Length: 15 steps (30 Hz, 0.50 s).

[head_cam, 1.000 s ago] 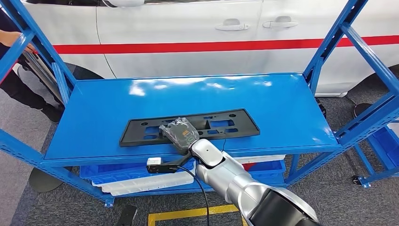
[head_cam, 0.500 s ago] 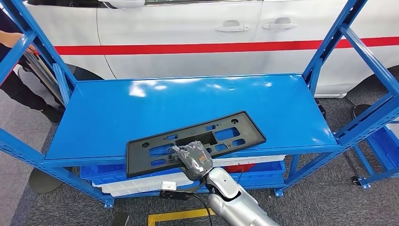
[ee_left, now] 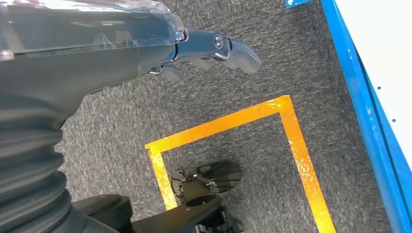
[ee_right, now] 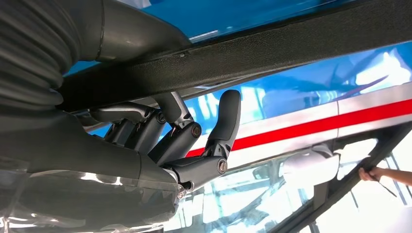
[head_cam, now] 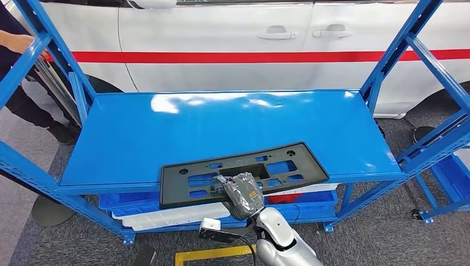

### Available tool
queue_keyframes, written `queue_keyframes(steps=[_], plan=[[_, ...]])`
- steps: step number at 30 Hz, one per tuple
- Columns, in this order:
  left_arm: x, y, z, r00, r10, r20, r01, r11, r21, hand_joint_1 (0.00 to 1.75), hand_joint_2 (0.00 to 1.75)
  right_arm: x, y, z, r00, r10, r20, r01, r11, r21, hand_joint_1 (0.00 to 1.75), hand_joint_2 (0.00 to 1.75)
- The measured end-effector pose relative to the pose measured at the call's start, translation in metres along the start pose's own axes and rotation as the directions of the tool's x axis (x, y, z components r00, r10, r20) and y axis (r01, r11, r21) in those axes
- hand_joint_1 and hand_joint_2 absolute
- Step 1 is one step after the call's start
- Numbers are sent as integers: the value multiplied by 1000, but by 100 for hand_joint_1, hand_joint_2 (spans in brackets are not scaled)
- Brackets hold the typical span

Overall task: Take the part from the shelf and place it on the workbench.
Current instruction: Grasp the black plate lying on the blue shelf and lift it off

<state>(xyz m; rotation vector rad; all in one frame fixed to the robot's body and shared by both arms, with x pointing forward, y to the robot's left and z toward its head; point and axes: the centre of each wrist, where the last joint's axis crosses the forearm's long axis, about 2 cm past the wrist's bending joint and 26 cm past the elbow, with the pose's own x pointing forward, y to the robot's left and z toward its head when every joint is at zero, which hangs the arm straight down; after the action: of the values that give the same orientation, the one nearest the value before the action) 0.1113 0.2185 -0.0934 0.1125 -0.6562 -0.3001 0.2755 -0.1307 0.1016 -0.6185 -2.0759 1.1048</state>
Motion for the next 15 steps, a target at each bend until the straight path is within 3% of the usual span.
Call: queue_keyframes(steps=[15], plan=[[5, -8, 0, 1000, -15, 21, 16, 999, -33, 0, 175, 0, -4, 5, 1000, 6, -5, -6, 1000, -17, 175, 175]])
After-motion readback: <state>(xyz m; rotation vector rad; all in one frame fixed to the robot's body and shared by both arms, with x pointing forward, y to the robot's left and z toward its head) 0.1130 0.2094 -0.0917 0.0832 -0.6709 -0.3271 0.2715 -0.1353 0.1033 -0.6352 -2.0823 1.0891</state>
